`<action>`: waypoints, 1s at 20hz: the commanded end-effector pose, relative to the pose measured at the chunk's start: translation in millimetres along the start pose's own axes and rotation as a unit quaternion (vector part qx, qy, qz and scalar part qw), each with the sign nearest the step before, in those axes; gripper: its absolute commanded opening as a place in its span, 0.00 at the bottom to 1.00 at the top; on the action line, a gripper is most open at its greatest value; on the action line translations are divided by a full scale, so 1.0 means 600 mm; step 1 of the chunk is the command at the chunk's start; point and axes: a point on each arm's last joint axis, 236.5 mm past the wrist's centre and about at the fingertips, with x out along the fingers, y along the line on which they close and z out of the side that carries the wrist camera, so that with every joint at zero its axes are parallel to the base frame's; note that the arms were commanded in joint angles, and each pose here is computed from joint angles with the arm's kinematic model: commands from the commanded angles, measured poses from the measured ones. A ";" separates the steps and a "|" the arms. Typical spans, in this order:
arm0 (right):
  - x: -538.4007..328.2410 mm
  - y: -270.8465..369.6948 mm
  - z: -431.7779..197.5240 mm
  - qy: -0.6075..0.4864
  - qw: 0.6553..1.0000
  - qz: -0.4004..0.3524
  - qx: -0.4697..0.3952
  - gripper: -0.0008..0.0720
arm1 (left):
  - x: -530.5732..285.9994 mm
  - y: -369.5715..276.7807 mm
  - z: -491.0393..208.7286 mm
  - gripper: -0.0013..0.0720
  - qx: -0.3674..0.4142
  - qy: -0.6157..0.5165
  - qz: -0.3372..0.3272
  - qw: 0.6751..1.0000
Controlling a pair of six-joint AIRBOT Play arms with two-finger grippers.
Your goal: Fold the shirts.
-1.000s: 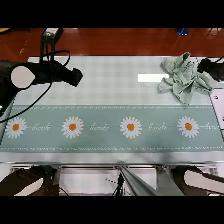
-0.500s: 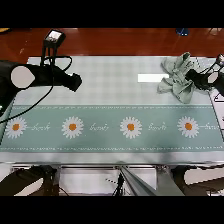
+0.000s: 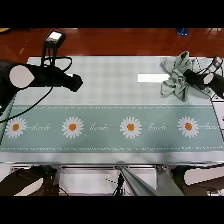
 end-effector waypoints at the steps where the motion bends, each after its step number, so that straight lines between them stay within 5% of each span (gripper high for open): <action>1: -0.103 0.052 0.097 -0.078 0.996 0.036 -0.016 0.05 | -0.023 -0.002 0.029 0.99 0.002 -0.020 0.000 1.000; 6: -0.444 0.165 0.241 -0.247 0.957 0.138 -0.066 0.05 | -0.150 -0.009 0.155 0.99 0.015 -0.134 0.006 0.991; 10: -0.716 0.224 0.222 -0.321 0.914 0.236 -0.079 0.05 | -0.315 -0.032 0.220 0.99 0.033 -0.228 0.005 0.973; 15: -0.906 0.274 0.094 -0.292 0.881 0.358 -0.100 0.05 | -0.440 -0.071 0.172 0.99 0.039 -0.245 -0.020 0.969; 20: -0.879 0.294 -0.039 -0.135 0.896 0.391 -0.162 0.05 | -0.457 -0.078 0.091 0.99 0.027 -0.177 -0.028 0.983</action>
